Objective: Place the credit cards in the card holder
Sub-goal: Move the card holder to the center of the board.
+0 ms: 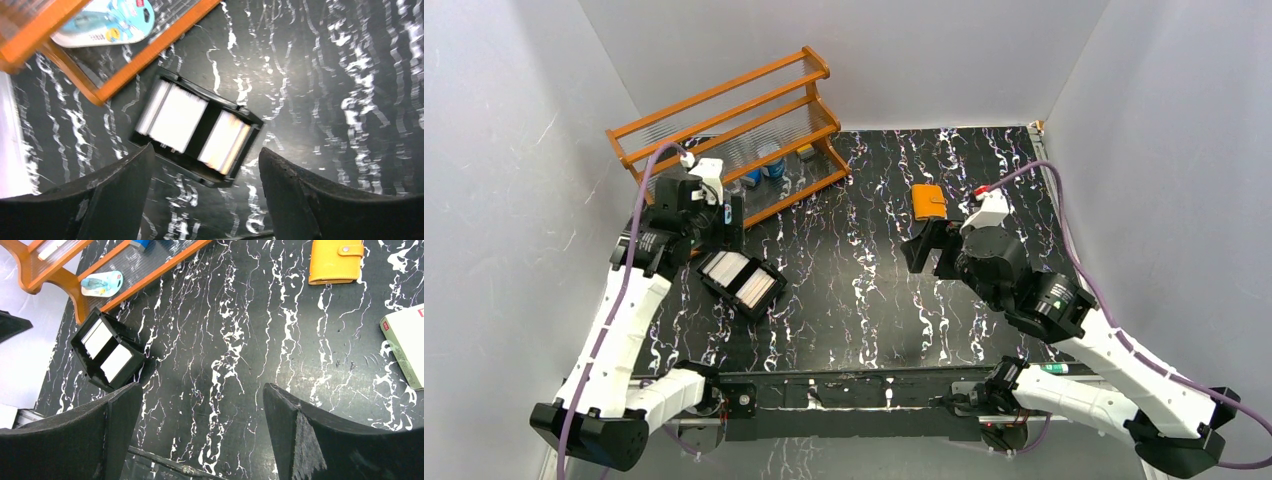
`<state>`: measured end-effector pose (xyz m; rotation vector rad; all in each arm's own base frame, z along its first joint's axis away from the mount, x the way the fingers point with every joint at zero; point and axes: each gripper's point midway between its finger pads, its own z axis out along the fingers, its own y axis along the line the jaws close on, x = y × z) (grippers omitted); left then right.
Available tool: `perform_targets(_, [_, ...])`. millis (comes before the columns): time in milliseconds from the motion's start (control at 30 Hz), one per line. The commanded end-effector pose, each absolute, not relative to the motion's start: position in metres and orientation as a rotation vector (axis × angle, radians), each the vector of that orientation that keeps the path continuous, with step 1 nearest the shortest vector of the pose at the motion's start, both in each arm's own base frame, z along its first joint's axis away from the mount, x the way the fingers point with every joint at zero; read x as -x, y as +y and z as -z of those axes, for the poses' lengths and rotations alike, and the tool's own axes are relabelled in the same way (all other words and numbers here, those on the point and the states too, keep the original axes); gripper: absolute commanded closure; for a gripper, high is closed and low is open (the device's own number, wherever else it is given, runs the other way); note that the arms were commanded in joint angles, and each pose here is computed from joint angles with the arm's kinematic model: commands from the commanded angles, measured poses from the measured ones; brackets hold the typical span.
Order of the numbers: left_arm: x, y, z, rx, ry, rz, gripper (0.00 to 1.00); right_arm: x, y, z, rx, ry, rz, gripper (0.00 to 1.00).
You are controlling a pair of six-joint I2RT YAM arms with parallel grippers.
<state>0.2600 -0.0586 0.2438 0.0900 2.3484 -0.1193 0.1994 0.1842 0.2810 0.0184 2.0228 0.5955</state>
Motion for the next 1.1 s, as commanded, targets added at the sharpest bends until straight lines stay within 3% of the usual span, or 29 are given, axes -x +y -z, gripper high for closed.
perform_targets(0, [-0.267,-0.038,-0.233,-0.376,2.268,-0.073,0.27,-0.198,0.182,-0.308,-0.011,1.925,-0.652,0.02])
perform_targets(100, [-0.261,-0.039,-0.207,-0.447,2.289,-0.072,0.28,-0.196,0.18,-0.315,-0.007,1.907,-0.67,0.02])
perform_targets(200, [-0.259,-0.041,-0.184,-0.542,2.322,-0.07,0.39,-0.193,0.181,-0.318,0.019,1.897,-0.684,0.02])
perform_targets(467, [-0.277,-0.054,-0.155,-0.641,2.374,-0.017,0.43,-0.194,0.179,-0.324,0.044,1.872,-0.672,0.02])
perform_targets(700, [-0.285,-0.038,-0.127,-0.632,2.414,-0.142,0.46,-0.196,0.172,-0.324,0.044,1.859,-0.634,0.02])
perform_targets(867, [-0.281,-0.033,-0.106,-0.62,2.443,-0.173,0.45,-0.195,0.169,-0.33,0.037,1.833,-0.643,0.02])
perform_targets(1067, [-0.277,-0.046,-0.094,-0.653,2.431,-0.076,0.38,-0.193,0.165,-0.332,0.032,1.823,-0.646,0.02])
